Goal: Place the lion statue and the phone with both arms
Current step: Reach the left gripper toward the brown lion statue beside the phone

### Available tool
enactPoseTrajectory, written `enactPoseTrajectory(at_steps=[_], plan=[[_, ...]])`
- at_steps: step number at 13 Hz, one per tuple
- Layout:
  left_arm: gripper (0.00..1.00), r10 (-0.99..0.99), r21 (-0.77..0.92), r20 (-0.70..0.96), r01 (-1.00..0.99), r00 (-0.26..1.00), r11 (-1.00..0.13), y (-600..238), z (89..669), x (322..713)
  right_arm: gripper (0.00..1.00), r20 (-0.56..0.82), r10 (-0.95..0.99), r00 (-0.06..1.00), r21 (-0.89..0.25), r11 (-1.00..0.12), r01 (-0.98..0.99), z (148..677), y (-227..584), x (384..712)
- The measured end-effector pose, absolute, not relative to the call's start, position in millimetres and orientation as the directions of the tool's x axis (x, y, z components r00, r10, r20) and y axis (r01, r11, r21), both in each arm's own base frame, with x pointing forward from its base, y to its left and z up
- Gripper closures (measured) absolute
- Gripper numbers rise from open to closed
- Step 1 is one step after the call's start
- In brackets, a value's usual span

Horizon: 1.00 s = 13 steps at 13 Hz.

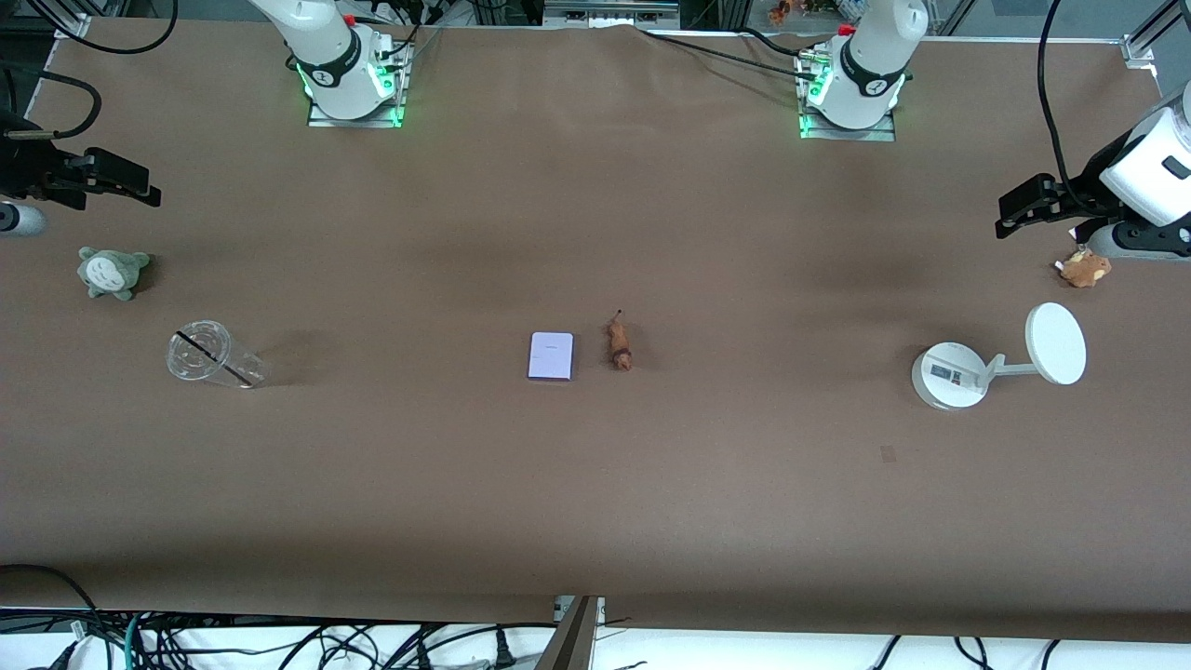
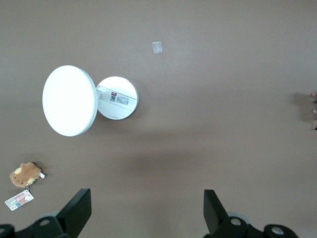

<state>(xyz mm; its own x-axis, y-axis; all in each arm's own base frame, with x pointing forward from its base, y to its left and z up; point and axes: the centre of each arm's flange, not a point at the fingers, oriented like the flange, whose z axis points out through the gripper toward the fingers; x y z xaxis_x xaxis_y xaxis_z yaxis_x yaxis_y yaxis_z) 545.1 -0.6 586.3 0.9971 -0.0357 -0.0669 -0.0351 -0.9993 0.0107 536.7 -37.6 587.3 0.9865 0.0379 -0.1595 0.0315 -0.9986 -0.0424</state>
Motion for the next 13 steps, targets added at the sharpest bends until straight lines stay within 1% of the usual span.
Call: enactPoseTrajectory(at_steps=[10,13], plan=[[0.0,-0.036,0.011,-0.082,-0.035,0.996,-0.999,-1,585,543,0.0,-0.162,0.074,0.984,-0.024,-0.997,0.071,589,-19,539],[0.0,-0.039,0.014,-0.127,-0.038,0.991,-0.999,-2,582,538,0.0,-0.166,0.074,0.983,-0.024,-0.997,0.071,587,-19,540]])
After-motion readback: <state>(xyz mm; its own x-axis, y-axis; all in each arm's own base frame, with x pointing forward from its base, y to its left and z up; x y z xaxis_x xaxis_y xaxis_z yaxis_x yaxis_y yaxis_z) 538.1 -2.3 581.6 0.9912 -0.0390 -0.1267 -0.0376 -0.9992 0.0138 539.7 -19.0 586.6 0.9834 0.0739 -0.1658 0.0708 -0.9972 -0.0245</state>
